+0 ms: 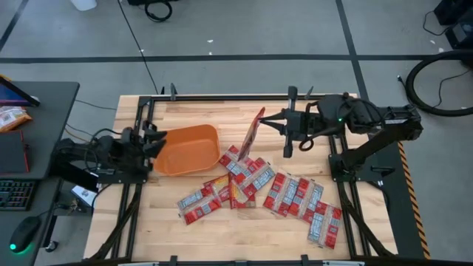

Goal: Sort popcorn bags into baskets
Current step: Put the red popcorn bag into the orange bin

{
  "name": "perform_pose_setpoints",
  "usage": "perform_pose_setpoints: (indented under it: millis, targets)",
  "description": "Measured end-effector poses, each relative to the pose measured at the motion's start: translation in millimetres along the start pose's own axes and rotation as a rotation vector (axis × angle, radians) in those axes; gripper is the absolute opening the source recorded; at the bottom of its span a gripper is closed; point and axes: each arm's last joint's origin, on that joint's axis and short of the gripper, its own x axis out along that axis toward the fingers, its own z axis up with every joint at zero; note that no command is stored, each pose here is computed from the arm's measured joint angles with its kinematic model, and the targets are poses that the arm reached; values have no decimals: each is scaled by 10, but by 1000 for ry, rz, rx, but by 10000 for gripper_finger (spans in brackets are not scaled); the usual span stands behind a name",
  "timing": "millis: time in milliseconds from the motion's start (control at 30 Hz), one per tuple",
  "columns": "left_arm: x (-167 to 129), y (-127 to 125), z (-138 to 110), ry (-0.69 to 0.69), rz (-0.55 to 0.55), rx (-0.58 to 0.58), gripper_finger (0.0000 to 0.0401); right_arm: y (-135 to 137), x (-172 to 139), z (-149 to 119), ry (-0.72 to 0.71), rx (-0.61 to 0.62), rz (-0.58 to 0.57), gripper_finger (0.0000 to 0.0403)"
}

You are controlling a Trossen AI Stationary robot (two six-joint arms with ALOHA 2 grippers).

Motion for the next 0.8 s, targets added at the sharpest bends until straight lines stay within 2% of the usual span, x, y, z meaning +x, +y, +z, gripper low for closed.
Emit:
perform_pose_setpoints:
  millis: [233, 400, 500, 600, 700, 800]
  targets:
    - [393, -136, 68, 132, 22, 228, 141, -66, 23, -26, 8, 11, -24, 3]
    - [830, -261, 101, 213, 125, 376, 142, -135, 38, -4, -26, 44, -65, 3]
    - [1097, -346, 32, 274, 143, 472, 149, -172, 45, 1, -40, 76, -85, 3]
    - [1372, -439, -34, 308, 145, 542, 174, -203, 52, -2, -45, 109, -101, 4]
    - [1631, -527, -107, 324, 141, 608, 216, -216, 54, -4, -44, 124, -114, 4]
    - [1866, -594, -164, 339, 192, 688, 259, -207, 98, -4, -39, 130, -140, 4]
